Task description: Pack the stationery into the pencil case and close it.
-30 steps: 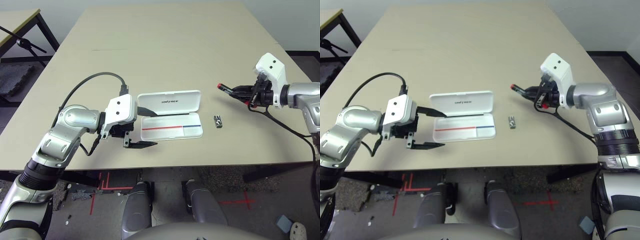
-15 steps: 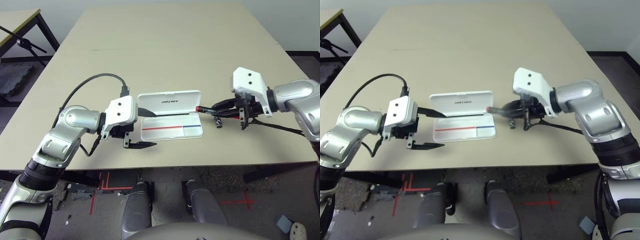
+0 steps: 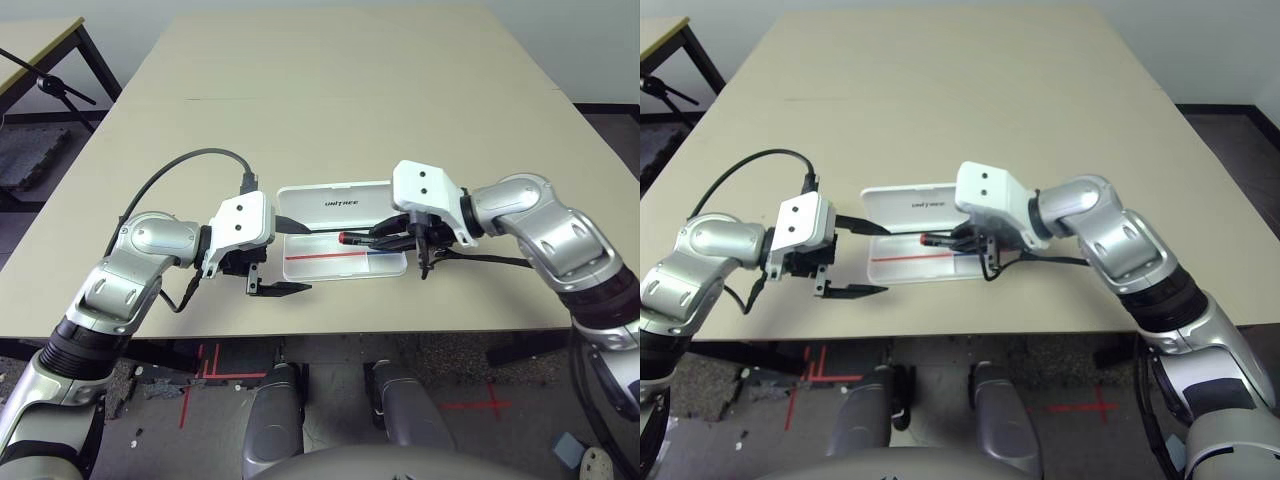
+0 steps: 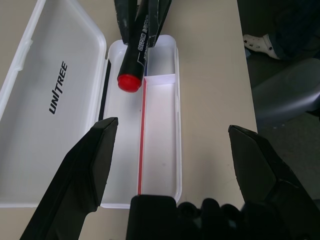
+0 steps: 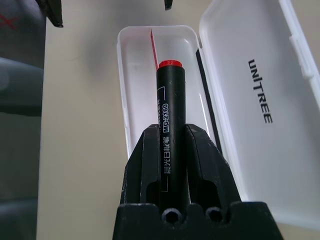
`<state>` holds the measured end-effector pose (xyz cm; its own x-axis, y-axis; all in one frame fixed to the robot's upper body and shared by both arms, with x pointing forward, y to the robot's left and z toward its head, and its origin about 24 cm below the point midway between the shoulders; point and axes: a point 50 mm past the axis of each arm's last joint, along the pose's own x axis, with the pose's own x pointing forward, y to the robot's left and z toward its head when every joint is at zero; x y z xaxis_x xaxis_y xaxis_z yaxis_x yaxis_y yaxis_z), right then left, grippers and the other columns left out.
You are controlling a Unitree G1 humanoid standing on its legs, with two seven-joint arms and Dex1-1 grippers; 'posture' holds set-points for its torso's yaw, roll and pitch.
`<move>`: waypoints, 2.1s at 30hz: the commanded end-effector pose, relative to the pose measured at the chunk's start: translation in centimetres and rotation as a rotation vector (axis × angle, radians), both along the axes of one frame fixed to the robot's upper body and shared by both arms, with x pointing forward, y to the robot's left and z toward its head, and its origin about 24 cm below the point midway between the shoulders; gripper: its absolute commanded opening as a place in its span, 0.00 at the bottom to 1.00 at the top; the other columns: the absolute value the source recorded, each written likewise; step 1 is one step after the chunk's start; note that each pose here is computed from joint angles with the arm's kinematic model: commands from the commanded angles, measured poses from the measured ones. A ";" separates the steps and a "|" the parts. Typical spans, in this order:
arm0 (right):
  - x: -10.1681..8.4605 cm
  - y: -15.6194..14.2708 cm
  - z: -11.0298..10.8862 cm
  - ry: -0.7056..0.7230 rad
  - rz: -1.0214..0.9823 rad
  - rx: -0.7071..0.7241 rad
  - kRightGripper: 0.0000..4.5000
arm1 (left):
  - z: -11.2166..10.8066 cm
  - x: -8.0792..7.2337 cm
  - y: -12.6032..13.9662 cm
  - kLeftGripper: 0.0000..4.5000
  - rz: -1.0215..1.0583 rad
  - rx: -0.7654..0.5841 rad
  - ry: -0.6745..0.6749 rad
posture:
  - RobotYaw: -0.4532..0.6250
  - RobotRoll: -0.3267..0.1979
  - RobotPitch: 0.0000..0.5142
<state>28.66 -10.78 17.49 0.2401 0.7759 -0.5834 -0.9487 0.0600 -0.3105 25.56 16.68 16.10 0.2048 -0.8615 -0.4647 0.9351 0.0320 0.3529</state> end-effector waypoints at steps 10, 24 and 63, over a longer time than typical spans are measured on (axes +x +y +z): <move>1.3 2.3 -2.1 -0.135 0.050 -0.086 0.10 | -0.5 -0.2 -0.1 1.00 0.002 0.017 -0.003 | 0.38 0.62 0.22; 1.6 1.7 -1.5 -0.192 0.038 -0.032 0.77 | -0.7 -0.4 0.0 1.00 0.023 0.010 -0.011 | 0.39 0.62 0.22; -1.9 -7.0 1.1 0.153 -0.032 0.111 1.00 | -1.2 0.3 5.1 1.00 0.598 -0.008 0.098 | 0.39 0.62 0.26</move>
<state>26.98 -18.07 18.89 0.2010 0.8291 -0.5216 -0.9773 0.1335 -0.1645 25.96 21.27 15.16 0.5779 -0.6570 -0.4842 0.8137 0.5093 0.2802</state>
